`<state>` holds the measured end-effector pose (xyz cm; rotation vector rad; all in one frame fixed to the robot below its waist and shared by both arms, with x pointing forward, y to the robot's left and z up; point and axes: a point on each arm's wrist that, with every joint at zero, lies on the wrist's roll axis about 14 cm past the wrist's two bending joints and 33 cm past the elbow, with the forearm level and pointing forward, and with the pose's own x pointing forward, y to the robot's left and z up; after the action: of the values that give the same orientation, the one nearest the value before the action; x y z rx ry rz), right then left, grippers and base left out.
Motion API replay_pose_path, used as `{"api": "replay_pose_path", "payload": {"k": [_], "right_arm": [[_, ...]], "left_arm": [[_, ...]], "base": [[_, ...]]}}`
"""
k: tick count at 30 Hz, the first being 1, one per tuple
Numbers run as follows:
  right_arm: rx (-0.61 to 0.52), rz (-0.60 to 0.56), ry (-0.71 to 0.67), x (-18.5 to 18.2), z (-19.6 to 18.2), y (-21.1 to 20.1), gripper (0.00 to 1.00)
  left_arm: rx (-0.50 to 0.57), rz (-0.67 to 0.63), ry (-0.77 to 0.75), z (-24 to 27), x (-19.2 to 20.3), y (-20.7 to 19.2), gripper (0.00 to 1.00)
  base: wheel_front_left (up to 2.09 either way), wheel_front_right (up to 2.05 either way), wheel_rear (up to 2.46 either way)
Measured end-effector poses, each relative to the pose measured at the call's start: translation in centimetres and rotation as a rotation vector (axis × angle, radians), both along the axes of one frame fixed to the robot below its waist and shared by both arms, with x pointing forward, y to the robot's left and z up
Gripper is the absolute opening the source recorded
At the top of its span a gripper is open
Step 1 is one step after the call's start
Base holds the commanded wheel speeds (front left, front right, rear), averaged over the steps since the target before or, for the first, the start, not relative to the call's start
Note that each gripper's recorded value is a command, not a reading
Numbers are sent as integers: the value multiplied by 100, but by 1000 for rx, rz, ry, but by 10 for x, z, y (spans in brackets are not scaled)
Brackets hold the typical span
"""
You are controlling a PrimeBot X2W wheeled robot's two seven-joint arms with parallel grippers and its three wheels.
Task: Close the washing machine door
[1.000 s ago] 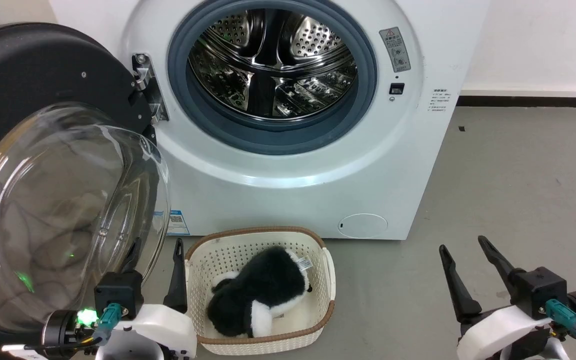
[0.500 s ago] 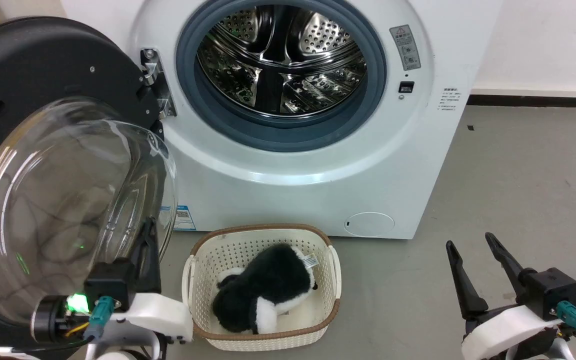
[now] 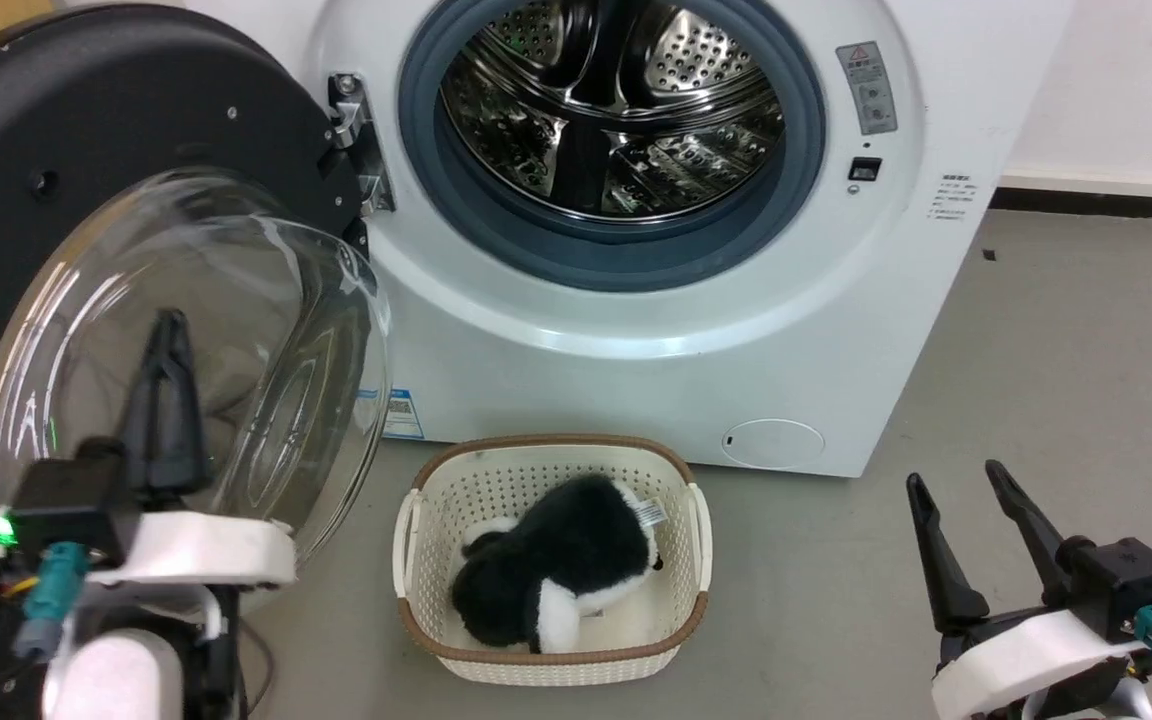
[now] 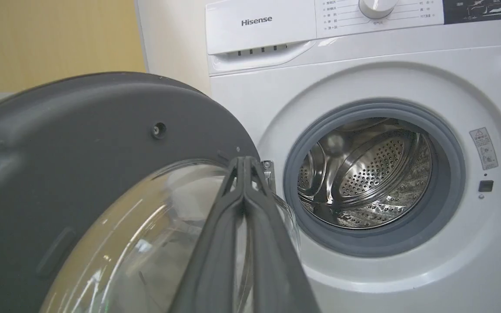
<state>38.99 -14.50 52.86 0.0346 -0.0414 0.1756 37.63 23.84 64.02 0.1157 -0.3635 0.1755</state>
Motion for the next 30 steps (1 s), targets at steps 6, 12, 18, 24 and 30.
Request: {"api": "replay_pose_path", "payload": {"k": [6, 12, 18, 24, 30], "right_arm": [[13, 17, 10, 7, -5, 6, 100], [25, 48, 20, 13, -11, 17, 100], [40, 71, 19, 20, -13, 27, 100], [60, 90, 31, 25, -19, 34, 100], [78, 101, 44, 30, -25, 40, 100]], "left_arm": [[-12, 54, -107, 33, -7, 28, 0], [-66, 105, -208, 61, -18, 59, 0], [-104, 170, -249, 71, -30, 99, 0], [-174, 251, -270, 75, -44, 140, 0], [-296, 338, -269, 69, -60, 184, 0]], "base": [[0, 0, 0], [0, 0, 0], [0, 0, 0], [0, 0, 0], [0, 0, 0]]}}
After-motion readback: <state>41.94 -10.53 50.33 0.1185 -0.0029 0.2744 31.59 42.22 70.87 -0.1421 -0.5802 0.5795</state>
